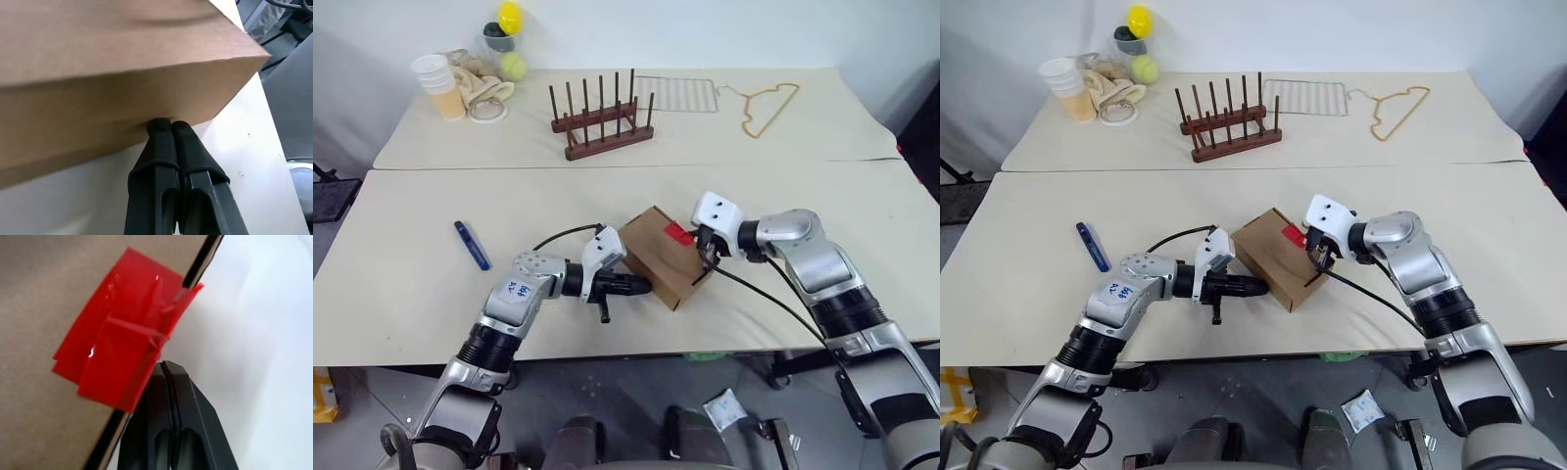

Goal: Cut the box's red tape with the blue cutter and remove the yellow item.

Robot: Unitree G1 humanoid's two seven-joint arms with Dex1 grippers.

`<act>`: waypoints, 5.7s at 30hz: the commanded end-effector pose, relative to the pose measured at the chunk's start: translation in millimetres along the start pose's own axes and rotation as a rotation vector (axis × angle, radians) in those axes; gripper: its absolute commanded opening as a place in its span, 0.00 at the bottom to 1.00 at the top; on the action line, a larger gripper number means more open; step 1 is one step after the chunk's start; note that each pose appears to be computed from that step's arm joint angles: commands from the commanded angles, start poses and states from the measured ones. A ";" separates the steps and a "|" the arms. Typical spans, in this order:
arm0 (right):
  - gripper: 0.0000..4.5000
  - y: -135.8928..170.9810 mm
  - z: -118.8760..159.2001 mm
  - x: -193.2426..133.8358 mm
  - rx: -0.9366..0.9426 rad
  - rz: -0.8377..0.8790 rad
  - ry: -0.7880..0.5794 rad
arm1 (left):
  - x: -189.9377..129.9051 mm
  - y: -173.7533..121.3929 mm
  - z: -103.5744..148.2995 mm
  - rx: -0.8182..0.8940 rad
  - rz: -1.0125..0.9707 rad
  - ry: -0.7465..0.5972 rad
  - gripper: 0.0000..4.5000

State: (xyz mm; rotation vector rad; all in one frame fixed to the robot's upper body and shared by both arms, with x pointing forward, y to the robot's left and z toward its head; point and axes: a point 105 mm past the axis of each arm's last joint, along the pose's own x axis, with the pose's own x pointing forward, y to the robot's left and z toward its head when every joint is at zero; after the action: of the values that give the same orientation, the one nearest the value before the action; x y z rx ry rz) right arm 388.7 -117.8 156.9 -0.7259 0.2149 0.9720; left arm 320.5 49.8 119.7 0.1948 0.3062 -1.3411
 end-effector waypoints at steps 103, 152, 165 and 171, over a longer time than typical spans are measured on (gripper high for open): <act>1.00 53.4 76.9 -117.9 -0.050 0.119 -0.774 | -186.5 58.5 -36.8 -0.512 1.343 -0.242 0.11; 0.00 126.7 -12.2 -56.2 0.168 0.229 -0.055 | -6.0 -47.1 -28.8 0.251 -0.168 0.485 0.10; 0.00 138.9 -13.0 -37.5 0.107 0.290 -0.036 | -1.4 -48.7 -29.7 0.255 -0.166 0.489 0.10; 0.00 148.1 -5.4 -29.2 0.071 0.337 -0.063 | -1.3 -48.7 -30.1 0.253 -0.164 0.495 0.10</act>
State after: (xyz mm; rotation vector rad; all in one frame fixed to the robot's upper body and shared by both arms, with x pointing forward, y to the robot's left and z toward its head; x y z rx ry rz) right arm 266.7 -101.5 106.1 -0.6270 0.3095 1.2003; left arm 275.2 50.4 109.3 0.7328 0.5106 -1.4733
